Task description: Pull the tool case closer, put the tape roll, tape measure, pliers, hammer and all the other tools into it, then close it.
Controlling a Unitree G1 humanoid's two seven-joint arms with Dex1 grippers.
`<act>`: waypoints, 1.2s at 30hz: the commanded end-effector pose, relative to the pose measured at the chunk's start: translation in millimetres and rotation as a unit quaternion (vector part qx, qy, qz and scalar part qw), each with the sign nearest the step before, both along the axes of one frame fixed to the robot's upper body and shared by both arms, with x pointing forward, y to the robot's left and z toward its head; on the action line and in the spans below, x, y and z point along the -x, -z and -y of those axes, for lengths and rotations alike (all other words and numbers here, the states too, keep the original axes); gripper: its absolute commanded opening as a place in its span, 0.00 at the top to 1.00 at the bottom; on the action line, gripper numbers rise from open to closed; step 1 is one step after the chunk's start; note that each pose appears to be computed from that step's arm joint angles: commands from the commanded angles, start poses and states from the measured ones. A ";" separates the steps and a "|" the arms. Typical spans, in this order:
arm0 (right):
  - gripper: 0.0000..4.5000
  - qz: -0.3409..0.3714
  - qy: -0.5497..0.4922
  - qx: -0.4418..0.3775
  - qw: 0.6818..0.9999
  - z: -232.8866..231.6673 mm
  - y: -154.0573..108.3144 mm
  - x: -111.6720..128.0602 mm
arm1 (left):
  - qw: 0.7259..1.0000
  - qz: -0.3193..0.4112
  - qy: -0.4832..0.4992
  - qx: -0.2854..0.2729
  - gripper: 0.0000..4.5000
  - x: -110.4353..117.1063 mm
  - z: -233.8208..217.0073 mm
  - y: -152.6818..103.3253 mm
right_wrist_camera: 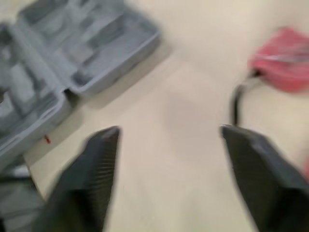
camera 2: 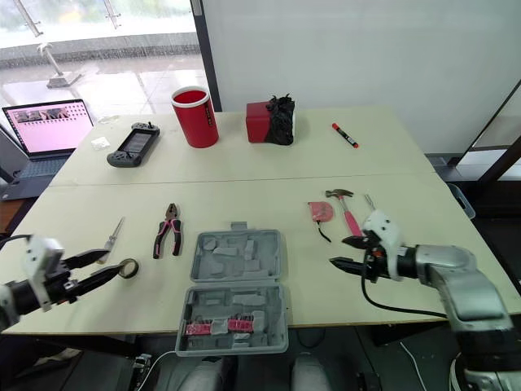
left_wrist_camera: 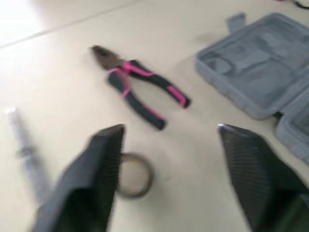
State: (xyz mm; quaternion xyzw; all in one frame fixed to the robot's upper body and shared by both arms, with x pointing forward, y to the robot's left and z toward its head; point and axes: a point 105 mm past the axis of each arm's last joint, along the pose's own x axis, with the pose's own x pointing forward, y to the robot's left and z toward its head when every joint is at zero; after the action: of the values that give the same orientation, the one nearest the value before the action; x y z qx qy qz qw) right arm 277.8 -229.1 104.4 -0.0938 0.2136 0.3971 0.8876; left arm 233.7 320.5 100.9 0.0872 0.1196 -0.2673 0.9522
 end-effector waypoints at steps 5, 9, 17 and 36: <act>0.00 0.011 0.071 -0.071 0.995 25.9 -5.3 30.9 | 0.989 0.025 -0.142 -0.009 0.02 41.9 -66.3 12.9; 0.00 0.003 0.064 -0.069 0.996 25.5 -0.9 37.5 | 0.987 0.032 -0.159 0.000 0.02 46.6 -77.0 9.5; 0.00 0.036 -0.081 -0.065 0.994 -27.1 -38.4 23.3 | 0.987 0.045 -0.151 0.020 0.02 53.8 -59.7 13.0; 0.00 0.048 -0.390 -0.029 0.919 -136.0 -137.4 3.0 | 0.967 0.049 -0.243 0.054 0.02 108.5 12.0 44.2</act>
State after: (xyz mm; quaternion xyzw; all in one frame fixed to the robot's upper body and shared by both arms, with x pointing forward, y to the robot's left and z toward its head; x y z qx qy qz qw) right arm 274.9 -94.6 236.1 -0.1490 0.1167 0.7141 0.6740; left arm 121.4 310.4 48.3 -0.0012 0.0836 -0.0290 0.9961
